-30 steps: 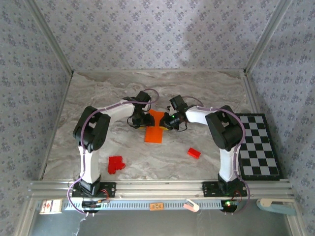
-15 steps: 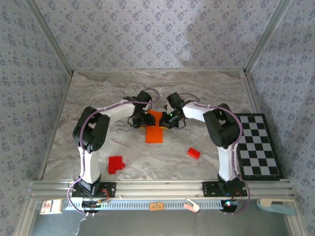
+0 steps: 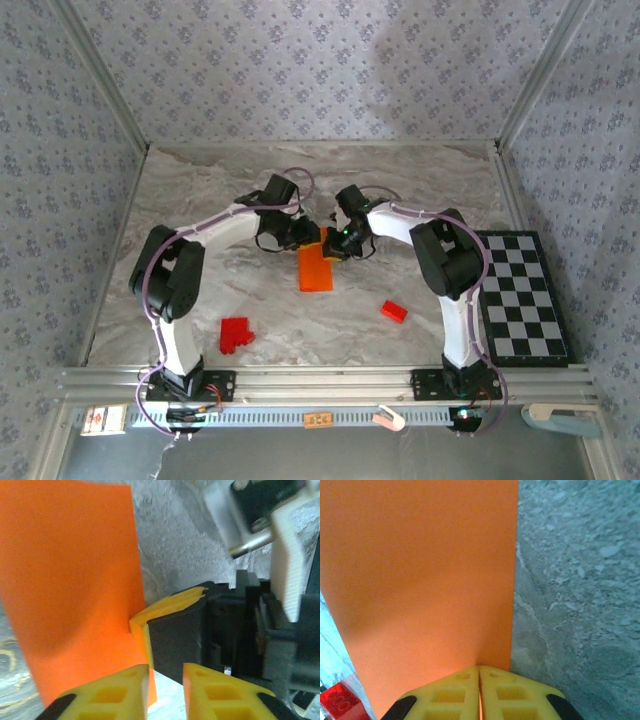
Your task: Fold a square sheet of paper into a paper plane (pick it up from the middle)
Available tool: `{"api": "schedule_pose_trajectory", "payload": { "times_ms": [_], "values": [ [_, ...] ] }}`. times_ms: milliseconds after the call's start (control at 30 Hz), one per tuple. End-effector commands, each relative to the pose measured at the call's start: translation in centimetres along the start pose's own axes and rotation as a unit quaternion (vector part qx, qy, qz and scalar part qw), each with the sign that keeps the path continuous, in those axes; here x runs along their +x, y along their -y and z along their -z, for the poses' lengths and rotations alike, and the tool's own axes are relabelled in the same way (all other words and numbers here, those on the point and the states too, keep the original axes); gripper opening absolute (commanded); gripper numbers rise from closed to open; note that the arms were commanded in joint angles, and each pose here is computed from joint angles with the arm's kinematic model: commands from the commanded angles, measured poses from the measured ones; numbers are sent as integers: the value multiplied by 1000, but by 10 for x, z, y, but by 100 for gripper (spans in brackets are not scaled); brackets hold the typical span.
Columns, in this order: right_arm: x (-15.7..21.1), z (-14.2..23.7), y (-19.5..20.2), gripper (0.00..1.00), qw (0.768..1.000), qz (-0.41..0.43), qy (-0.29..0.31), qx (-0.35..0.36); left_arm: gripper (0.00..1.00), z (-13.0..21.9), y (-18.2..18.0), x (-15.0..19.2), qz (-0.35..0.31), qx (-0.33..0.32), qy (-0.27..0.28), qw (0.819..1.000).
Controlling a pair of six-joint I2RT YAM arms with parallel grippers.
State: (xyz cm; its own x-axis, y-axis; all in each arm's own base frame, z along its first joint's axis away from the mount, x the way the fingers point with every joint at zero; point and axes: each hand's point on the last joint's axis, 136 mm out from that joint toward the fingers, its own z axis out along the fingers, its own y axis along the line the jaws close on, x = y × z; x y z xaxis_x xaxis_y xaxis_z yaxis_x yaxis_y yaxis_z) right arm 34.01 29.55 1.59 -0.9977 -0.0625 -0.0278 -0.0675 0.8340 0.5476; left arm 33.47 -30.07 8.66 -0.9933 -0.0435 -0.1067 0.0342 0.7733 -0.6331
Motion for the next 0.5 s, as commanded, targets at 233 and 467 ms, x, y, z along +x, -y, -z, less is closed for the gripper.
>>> {"api": "schedule_pose_trajectory", "payload": {
  "times_ms": [233, 467],
  "values": [
    [36, -31, 73, 10, 989, -41, -64, 130, 14, -28, -32, 18, 29, -29, -50, 998],
    [43, -31, 83, 9, 983, -54, -76, 156, 14, -33, -56, 25, 38, -73, -61, 995]
  ]
}}
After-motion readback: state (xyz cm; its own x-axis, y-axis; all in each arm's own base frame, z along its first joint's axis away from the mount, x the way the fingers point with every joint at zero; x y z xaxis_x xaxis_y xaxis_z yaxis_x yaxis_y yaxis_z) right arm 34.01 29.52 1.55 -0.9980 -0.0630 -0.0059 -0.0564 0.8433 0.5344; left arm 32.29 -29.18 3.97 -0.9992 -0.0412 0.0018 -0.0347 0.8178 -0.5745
